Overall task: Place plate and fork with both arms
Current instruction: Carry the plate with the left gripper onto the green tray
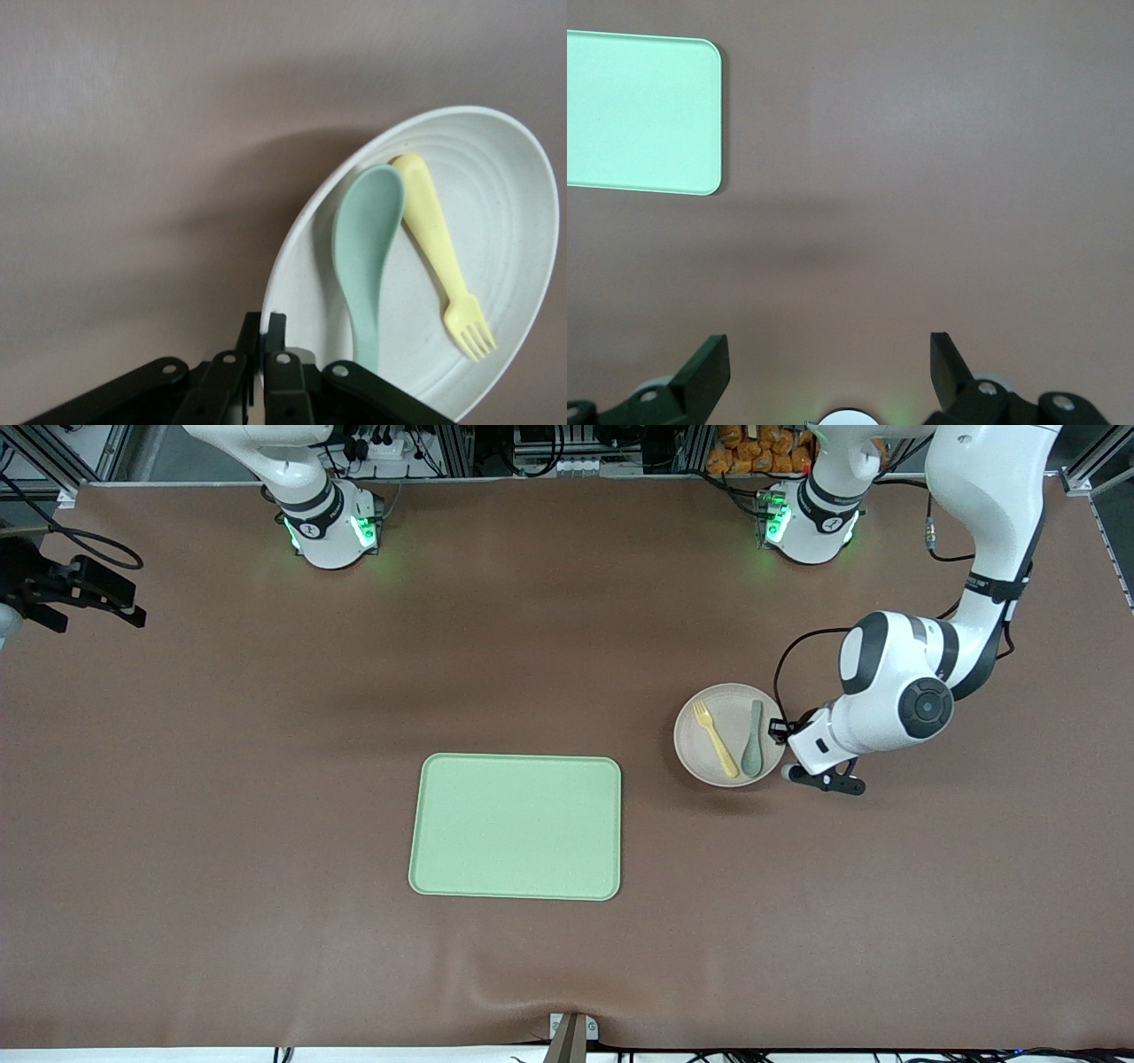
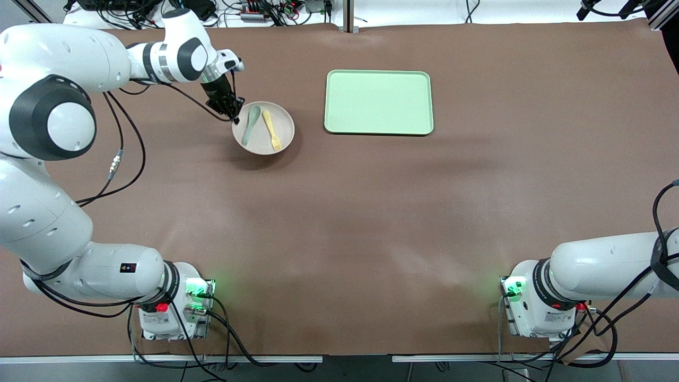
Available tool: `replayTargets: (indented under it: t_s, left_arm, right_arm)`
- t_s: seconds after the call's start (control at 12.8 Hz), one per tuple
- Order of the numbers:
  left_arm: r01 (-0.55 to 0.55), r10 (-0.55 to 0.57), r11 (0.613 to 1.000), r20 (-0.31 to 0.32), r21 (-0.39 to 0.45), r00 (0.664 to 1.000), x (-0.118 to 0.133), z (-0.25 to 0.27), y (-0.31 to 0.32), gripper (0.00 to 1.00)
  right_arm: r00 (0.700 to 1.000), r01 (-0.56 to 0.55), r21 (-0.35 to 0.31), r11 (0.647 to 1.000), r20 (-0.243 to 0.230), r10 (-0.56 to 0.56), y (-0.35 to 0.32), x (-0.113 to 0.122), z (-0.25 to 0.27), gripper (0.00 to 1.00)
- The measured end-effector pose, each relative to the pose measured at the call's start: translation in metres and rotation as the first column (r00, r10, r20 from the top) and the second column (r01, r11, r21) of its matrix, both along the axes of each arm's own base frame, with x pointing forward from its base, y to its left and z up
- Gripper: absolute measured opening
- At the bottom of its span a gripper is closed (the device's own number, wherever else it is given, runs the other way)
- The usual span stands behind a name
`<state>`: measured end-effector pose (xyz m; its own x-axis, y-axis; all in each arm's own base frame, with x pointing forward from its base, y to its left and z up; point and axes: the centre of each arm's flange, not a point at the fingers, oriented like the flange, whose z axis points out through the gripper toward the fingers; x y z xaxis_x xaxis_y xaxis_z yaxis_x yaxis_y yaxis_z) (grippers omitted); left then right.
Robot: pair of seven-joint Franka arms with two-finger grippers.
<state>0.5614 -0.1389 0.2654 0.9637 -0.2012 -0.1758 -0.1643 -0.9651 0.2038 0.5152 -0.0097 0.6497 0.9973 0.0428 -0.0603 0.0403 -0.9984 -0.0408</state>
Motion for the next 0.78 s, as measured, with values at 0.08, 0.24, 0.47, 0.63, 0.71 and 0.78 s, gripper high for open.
replayTargets:
  t_s: [0.08,0.24,0.47,0.63,0.71,0.78]
  left_arm:
    - [-0.004,0.004,1.000,0.008,-0.026,1.000,0.009,0.009,-0.004,0.05]
    - [0.005,-0.004,0.998,0.015,-0.066,1.000,0.032,0.026,-0.022,0.05]
    - [-0.018,0.018,0.994,0.000,-0.111,1.000,0.061,0.034,-0.084,0.05]
    - [-0.056,0.055,0.991,-0.013,-0.122,0.998,0.071,0.026,-0.124,0.05]
    - [-0.071,0.069,0.989,-0.021,-0.129,0.997,0.074,0.020,-0.144,0.05]
    - [-0.088,0.085,0.987,-0.027,-0.132,0.996,0.077,0.015,-0.164,0.05]
  right_arm:
    - [1.000,0.000,0.000,1.000,0.000,0.000,0.000,0.000,0.000,1.00]
    - [1.000,0.000,0.000,1.000,0.000,0.000,0.000,0.000,0.000,1.00]
    - [1.000,0.000,0.000,1.000,-0.001,0.000,0.000,0.000,0.000,1.00]
    - [1.000,0.000,0.000,1.000,-0.001,0.000,0.000,0.000,0.000,1.00]
    - [1.000,0.000,0.000,1.000,-0.001,0.000,0.000,0.000,0.000,1.00]
    - [1.000,0.000,0.000,1.000,-0.001,0.000,0.000,0.000,0.000,1.00]
